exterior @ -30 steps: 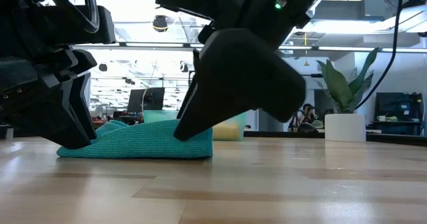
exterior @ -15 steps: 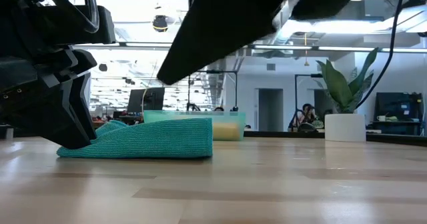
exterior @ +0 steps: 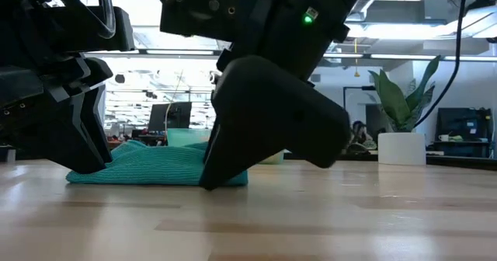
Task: Roll microfiber towels into tight, uniform cylinder then place into a basket
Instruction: Roll the blue microfiber towel
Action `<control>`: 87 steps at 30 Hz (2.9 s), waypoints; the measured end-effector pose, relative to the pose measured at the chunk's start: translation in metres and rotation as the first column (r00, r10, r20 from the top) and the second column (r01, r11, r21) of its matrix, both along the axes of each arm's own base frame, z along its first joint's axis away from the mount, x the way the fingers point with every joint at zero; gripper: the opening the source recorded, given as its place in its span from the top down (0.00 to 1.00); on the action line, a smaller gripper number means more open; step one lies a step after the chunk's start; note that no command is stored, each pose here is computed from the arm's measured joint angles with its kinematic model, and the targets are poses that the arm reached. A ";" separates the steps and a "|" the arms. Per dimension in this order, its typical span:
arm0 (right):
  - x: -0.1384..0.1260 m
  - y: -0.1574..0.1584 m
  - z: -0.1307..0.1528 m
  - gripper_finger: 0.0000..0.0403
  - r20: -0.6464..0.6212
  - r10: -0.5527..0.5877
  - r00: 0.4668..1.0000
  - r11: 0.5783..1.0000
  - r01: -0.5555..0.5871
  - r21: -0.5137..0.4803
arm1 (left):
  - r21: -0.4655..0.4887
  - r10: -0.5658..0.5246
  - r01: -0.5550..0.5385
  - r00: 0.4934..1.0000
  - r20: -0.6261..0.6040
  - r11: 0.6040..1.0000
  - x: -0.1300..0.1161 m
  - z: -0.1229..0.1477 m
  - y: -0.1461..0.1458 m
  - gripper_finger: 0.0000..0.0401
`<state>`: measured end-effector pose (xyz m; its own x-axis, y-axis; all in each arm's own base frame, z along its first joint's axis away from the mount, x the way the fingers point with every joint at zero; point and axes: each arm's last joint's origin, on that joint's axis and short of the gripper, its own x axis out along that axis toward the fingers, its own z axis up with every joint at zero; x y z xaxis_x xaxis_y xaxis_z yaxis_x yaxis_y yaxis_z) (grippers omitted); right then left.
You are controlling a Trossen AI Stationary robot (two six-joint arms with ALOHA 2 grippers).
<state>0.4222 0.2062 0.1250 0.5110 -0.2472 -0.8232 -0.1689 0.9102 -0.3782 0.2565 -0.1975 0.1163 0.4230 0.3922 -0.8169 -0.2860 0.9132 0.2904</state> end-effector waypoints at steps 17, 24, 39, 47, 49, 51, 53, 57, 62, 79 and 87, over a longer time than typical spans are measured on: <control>0.012 -0.035 -0.001 0.50 -0.022 -0.158 0.987 0.986 0.159 0.053 | 0.000 0.000 0.000 1.000 -0.001 1.000 0.000 0.000 0.000 0.76; 0.014 -0.044 -0.002 0.59 -0.053 -0.207 0.977 0.968 0.213 0.132 | 0.000 -0.001 0.001 1.000 -0.002 1.000 0.000 0.000 0.000 0.76; 0.017 -0.045 -0.003 0.96 -0.043 -0.246 0.968 0.949 0.249 0.194 | 0.007 -0.005 0.005 1.000 -0.004 1.000 0.000 0.000 0.000 0.72; 0.017 -0.042 -0.003 0.98 -0.057 -0.252 0.966 0.939 0.259 0.226 | 0.034 -0.003 0.003 1.000 -0.006 0.999 -0.001 0.000 0.002 0.62; 0.016 -0.042 -0.003 0.98 -0.066 -0.259 0.964 0.931 0.268 0.247 | 0.038 -0.001 0.002 1.000 -0.011 0.999 -0.002 0.000 0.002 0.61; 0.016 -0.042 -0.003 0.97 -0.073 -0.276 0.958 0.920 0.286 0.269 | 0.049 -0.009 0.009 1.000 -0.009 0.999 -0.004 0.000 0.000 0.61; 0.017 -0.041 -0.003 0.96 -0.082 -0.288 0.954 0.906 0.299 0.300 | 0.066 -0.022 0.023 1.000 -0.003 0.998 -0.007 0.000 -0.003 0.61; 0.016 -0.036 -0.003 0.96 -0.110 -0.293 0.950 0.879 0.313 0.360 | 0.081 -0.062 0.063 0.998 -0.011 0.995 -0.013 0.006 -0.015 0.62; 0.014 -0.031 -0.002 0.99 -0.135 -0.328 0.935 0.844 0.354 0.403 | 0.088 -0.148 0.148 0.989 -0.010 0.985 -0.018 0.017 -0.033 0.62; 0.013 -0.029 -0.002 0.97 -0.176 -0.366 0.914 0.792 0.406 0.457 | 0.240 -0.438 0.411 0.896 0.072 0.879 -0.038 0.040 -0.081 0.62; 0.014 -0.029 -0.002 0.98 -0.196 -0.357 0.913 0.774 0.407 0.486 | 0.290 -0.504 0.479 0.863 0.013 0.828 -0.030 0.019 -0.081 0.62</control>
<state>0.4358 0.1774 0.1227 0.3844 0.0571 -0.9214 0.2242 0.9624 0.1532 0.2260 -0.2785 0.1351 0.6816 0.3111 -0.6623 0.1451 0.8297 0.5390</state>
